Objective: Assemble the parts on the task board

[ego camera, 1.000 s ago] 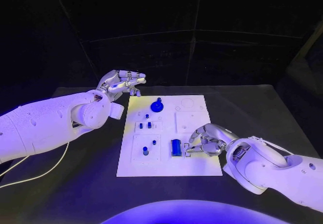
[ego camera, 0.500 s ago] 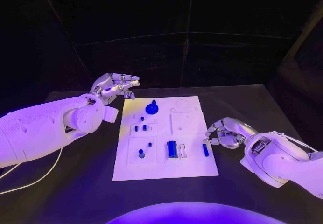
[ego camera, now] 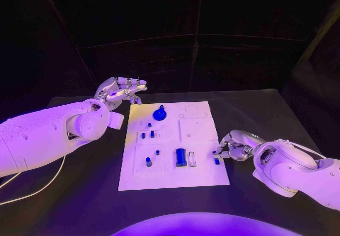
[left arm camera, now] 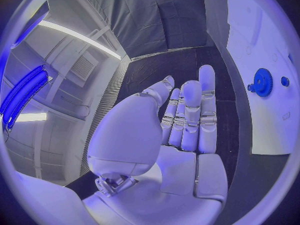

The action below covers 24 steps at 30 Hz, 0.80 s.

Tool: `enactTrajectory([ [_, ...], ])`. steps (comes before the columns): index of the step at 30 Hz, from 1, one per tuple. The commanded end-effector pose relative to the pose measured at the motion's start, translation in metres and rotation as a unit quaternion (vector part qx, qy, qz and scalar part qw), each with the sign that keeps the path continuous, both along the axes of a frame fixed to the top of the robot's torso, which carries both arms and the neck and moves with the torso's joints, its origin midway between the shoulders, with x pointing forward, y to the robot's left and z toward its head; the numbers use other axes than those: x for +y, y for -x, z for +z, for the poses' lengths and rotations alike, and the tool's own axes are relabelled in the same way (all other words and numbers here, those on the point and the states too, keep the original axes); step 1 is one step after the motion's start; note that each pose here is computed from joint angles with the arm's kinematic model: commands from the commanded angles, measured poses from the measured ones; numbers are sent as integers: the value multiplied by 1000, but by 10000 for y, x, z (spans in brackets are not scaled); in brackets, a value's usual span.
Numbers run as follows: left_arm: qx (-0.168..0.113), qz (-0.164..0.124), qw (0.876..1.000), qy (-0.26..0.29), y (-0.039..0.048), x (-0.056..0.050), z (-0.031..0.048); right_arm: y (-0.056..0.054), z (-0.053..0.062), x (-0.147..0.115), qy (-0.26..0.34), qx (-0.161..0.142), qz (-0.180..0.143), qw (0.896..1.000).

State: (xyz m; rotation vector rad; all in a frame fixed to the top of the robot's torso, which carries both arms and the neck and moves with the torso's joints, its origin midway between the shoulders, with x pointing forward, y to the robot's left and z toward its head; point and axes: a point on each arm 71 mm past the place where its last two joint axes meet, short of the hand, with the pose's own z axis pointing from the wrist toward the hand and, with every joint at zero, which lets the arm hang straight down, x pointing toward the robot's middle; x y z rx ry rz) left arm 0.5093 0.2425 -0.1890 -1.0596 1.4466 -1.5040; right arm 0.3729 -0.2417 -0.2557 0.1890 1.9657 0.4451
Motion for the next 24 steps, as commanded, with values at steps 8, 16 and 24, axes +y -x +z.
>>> enactTrajectory([
  [8, -2, -5, 1000, 4, 1, -2, 10, 7, -50, 39, 50, 10, 4, 999],
  [16, -1, -4, 1000, 4, 1, 1, 7, -13, -73, 95, 71, 3, 20, 997],
  [24, -1, -5, 1000, 4, 5, 3, 4, -15, -130, 246, 117, -6, 65, 991],
])
